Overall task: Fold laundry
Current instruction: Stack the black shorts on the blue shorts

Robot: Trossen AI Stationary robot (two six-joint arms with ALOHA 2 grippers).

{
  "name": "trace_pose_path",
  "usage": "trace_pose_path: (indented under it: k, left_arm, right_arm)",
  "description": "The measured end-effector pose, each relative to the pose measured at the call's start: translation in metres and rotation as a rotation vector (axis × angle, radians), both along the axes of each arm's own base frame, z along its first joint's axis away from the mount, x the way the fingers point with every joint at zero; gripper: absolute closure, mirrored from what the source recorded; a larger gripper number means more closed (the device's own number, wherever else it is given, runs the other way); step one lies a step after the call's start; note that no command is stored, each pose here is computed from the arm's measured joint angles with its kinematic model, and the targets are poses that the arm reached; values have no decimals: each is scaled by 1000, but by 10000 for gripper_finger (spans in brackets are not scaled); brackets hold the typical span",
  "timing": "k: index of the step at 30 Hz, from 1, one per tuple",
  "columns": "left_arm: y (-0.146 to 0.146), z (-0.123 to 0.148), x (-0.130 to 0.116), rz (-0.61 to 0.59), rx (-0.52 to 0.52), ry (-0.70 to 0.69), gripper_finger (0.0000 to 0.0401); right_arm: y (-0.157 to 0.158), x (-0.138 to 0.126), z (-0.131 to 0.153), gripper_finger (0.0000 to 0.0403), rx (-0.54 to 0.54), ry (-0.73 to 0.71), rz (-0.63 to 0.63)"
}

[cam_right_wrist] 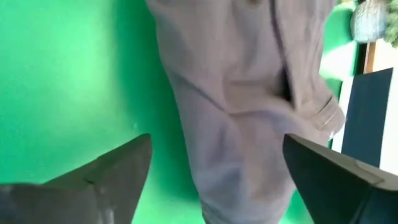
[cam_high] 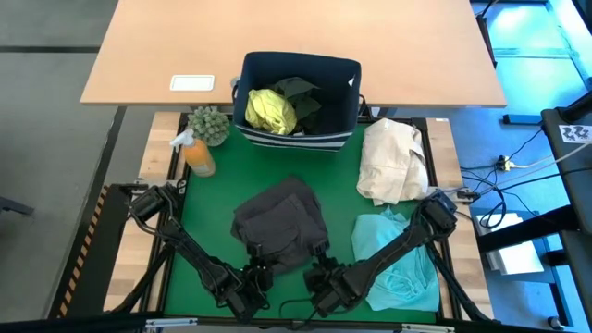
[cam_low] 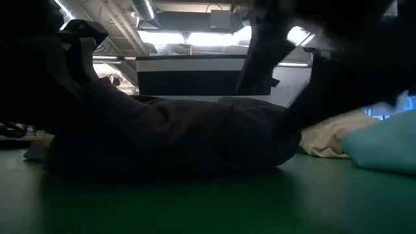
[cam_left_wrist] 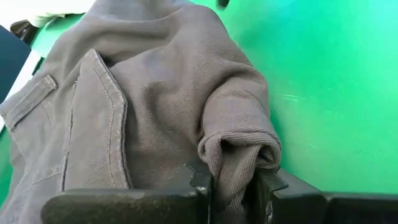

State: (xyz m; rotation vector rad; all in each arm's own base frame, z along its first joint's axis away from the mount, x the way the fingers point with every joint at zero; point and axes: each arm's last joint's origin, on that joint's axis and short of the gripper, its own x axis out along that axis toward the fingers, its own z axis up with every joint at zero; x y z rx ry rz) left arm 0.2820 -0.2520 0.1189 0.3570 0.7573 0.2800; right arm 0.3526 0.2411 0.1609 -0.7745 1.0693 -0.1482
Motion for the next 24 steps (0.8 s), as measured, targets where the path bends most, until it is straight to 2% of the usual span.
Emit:
trace_pose_path:
  k: [4, 8, 14, 18, 21, 24]
  left_arm:
    - [0, 0, 0, -5, -9, 10, 363]
    - [-1, 0, -1, -11, -20, 20, 363]
    - [-2, -1, -2, -24, -38, 37, 363]
    - [-5, 0, -4, -35, -41, 40, 363]
    - [-10, 3, -5, -49, -50, 58, 363]
    - [-16, 10, -5, -66, -73, 74, 363]
  right_arm:
    - [-16, -1, -15, 17, -65, 16, -40]
    - [-29, -3, -29, 16, -104, 16, -67]
    - [-35, 4, -35, 44, -90, -32, -71]
    - [-35, 5, -34, 119, -107, -46, -71]
    - [-35, 4, -34, 211, -109, -29, -64]
    - [-31, 1, -35, 321, -86, 7, -43]
